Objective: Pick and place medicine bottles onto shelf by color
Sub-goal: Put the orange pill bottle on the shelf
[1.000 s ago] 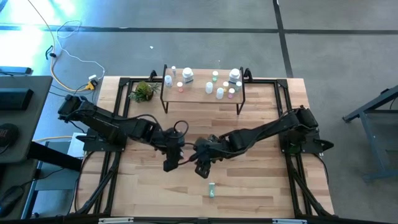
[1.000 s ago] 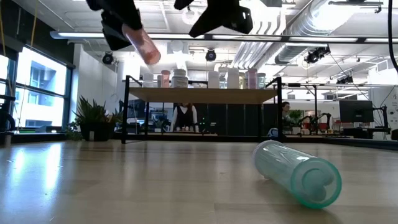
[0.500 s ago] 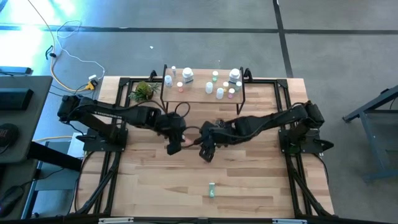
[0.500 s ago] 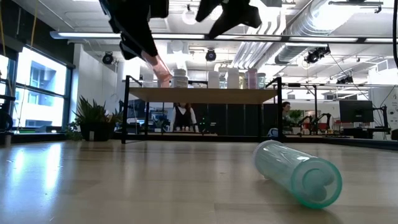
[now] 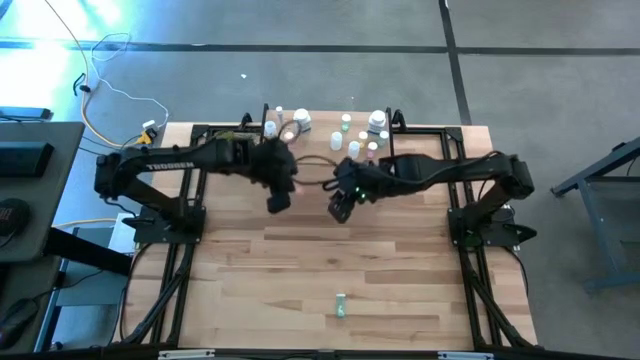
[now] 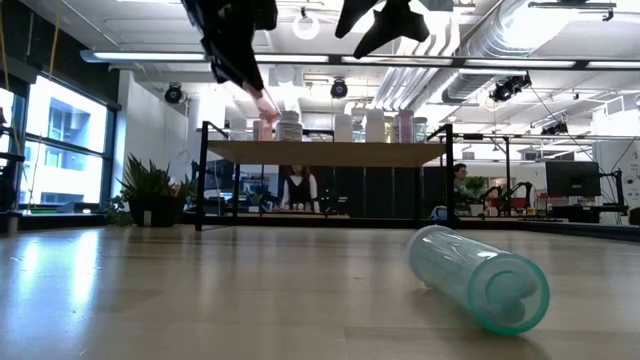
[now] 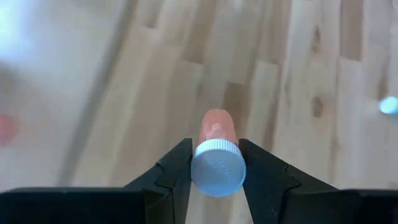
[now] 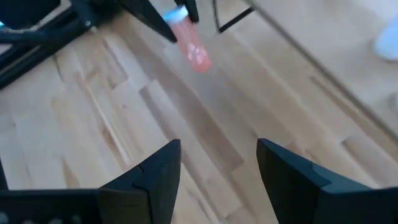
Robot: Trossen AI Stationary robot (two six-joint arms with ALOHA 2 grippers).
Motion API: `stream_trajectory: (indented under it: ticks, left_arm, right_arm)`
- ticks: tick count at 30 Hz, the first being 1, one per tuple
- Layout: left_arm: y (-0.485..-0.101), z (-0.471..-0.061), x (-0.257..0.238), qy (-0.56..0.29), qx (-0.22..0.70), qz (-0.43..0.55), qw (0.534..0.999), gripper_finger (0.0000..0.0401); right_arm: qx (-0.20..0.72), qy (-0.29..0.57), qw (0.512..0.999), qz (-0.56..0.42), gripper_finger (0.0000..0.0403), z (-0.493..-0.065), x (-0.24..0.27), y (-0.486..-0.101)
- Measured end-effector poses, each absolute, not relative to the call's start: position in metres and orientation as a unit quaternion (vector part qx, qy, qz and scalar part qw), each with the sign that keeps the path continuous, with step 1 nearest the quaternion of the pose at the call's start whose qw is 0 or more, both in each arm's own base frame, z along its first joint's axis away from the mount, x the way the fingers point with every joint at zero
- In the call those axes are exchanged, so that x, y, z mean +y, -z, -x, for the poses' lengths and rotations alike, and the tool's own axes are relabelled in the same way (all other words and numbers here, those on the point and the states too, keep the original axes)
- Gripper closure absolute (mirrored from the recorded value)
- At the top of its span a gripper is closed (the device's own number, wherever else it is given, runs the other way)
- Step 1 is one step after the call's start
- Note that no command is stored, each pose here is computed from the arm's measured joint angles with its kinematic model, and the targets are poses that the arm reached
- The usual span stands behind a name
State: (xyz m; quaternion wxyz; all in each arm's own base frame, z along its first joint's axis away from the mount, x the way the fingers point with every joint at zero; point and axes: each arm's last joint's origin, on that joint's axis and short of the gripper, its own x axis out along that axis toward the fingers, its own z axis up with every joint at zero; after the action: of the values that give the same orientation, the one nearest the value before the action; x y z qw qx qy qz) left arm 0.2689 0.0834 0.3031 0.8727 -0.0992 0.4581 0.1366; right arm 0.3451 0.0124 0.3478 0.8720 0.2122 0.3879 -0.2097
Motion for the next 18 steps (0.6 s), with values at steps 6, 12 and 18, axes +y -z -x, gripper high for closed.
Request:
stream_trajectory:
  ticks: [6, 12, 18]
  left_arm:
    - [-0.335, -0.259, 0.107, -0.153, 0.447, 0.062, 0.879, 0.0291]
    - [-0.362, -0.248, 0.128, -0.172, 0.431, 0.024, 0.886, 0.0291]
    - [-0.382, -0.232, 0.142, -0.186, 0.437, -0.002, 0.88, 0.0291]
  right_arm:
    - [0.373, 0.233, 0.869, -0.226, 0.0201, -0.339, -0.008, -0.355]
    - [0.373, 0.246, 0.866, -0.224, 0.0201, -0.338, -0.02, -0.356]
    - [0.369, 0.26, 0.862, -0.23, 0.0201, -0.337, -0.031, -0.355]
